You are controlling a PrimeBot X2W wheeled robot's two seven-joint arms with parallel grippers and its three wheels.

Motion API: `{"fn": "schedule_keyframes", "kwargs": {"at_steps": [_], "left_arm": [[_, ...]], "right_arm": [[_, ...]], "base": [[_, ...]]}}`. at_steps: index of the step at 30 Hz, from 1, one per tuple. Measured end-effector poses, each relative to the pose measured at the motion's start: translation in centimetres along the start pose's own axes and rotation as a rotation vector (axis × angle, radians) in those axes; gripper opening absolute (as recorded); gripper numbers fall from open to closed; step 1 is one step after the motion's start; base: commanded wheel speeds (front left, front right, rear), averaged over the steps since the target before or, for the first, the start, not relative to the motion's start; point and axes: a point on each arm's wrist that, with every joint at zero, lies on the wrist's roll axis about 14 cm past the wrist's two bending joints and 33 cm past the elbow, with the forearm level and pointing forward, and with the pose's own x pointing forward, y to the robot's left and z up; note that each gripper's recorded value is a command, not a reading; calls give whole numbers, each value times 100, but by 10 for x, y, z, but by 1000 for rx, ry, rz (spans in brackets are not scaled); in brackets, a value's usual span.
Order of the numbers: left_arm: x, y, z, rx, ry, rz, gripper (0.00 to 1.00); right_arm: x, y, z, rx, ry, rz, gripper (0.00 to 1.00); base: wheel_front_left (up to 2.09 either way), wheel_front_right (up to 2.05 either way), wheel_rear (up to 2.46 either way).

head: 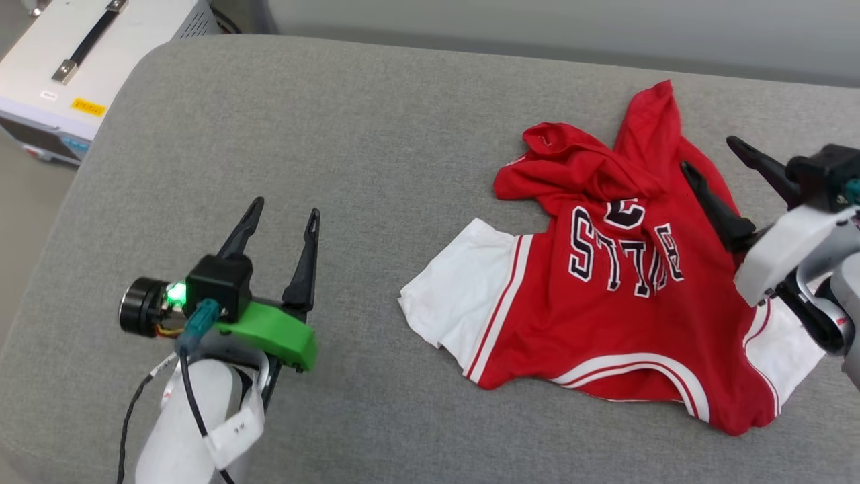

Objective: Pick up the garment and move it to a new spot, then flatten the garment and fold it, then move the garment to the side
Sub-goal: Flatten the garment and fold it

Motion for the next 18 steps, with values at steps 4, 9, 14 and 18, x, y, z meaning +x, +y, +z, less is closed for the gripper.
{"fn": "schedule_keyframes", "kwargs": {"at_steps": [4, 9, 14, 18], "left_arm": [[21, -14, 9, 26, 49, -97, 100], [34, -52, 9, 0, 216, -277, 100], [22, -74, -17, -13, 519, -426, 100], [13, -95, -35, 7, 705, -544, 100]], "right_arm": [[-34, -13, 5, 6, -44, -76, 100], [-79, -19, 2, 25, -56, -171, 100], [-110, -9, -5, 72, -45, -243, 100], [-122, 1, -10, 89, -21, -280, 100]], "base": [[0, 0, 0], [0, 0, 0], [0, 0, 0], [0, 0, 0]]}}
